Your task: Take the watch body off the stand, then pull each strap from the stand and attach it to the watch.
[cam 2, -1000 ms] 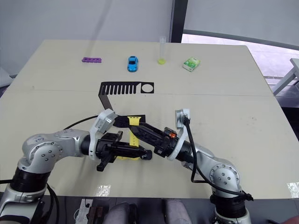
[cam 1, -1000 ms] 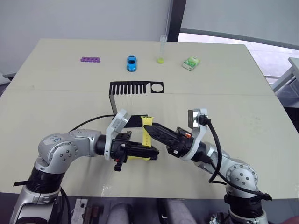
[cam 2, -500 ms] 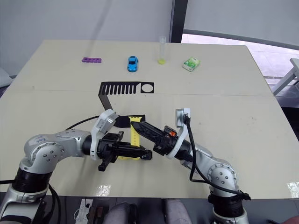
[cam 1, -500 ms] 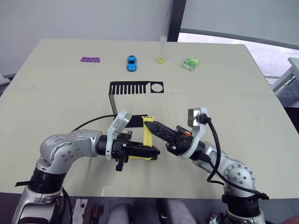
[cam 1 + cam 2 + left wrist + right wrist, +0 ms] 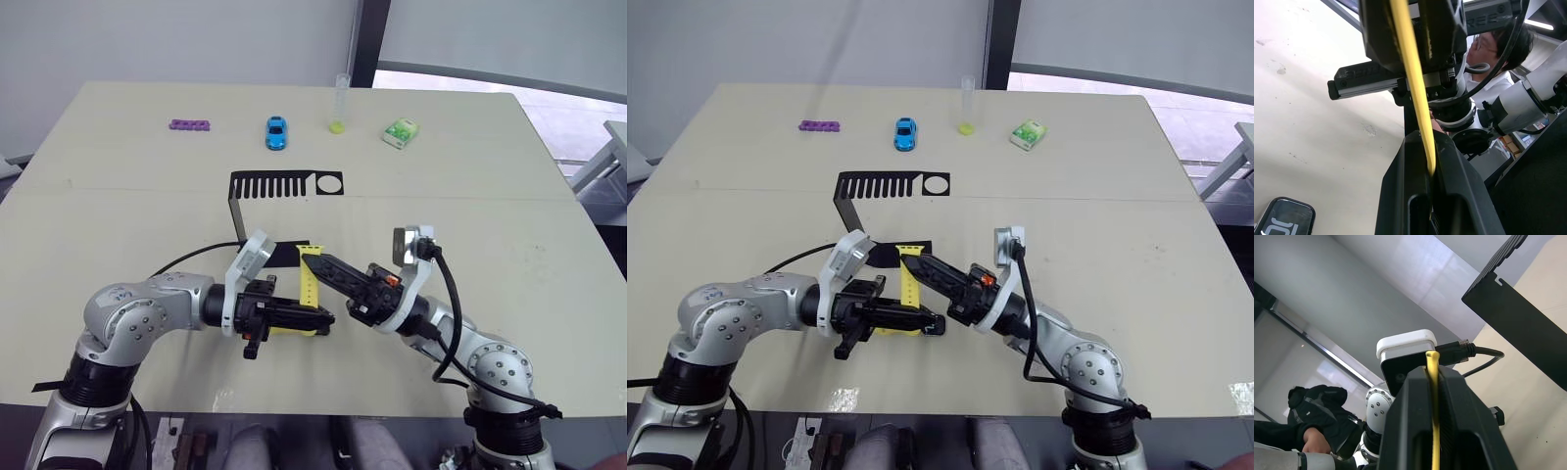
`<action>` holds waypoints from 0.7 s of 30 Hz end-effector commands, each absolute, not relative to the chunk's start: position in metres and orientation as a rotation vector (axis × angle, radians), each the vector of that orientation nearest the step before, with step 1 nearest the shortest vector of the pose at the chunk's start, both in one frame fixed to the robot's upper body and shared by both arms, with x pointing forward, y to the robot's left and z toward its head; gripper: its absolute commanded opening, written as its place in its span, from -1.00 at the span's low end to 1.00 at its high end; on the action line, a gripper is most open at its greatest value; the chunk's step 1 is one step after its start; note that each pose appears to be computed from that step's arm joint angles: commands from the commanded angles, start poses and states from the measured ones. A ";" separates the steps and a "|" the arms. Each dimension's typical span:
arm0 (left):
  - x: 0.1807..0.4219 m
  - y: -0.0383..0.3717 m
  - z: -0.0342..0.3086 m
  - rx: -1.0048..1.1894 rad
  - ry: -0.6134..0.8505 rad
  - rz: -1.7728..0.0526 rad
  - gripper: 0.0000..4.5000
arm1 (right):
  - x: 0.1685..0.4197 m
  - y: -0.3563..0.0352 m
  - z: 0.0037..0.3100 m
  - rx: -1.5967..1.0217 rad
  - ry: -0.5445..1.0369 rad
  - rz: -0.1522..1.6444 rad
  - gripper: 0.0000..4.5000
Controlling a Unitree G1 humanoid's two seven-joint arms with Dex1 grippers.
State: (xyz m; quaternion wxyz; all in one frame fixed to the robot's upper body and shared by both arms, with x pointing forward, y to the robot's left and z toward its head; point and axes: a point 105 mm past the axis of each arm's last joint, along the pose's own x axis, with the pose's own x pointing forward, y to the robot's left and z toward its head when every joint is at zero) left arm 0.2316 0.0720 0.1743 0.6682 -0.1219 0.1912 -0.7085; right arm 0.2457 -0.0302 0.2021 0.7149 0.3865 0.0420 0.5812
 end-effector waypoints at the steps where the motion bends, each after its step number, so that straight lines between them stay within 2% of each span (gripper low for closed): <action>1: 0.227 0.069 0.179 -0.253 0.389 -1.622 -1.00 | 0.240 -0.029 0.211 0.867 0.054 1.328 -0.90; 12: 0.225 0.070 0.181 -0.269 0.364 -1.619 -1.00 | 0.240 -0.030 0.213 0.872 0.050 1.338 -0.90; 15: 0.227 0.070 0.185 -0.257 0.314 -1.604 -0.58 | 0.240 -0.031 0.214 0.864 0.042 1.339 -1.00; 17: 0.229 0.073 0.190 -0.235 0.258 -1.585 -0.16 | 0.241 -0.034 0.215 0.852 0.033 1.341 -1.00; 19: 0.231 0.076 0.195 -0.245 0.216 -1.573 0.37 | 0.242 -0.036 0.217 0.846 0.029 1.343 -1.00; 21: 0.233 0.080 0.196 -0.239 0.193 -1.561 0.74 | 0.242 -0.038 0.218 0.840 0.026 1.348 -1.00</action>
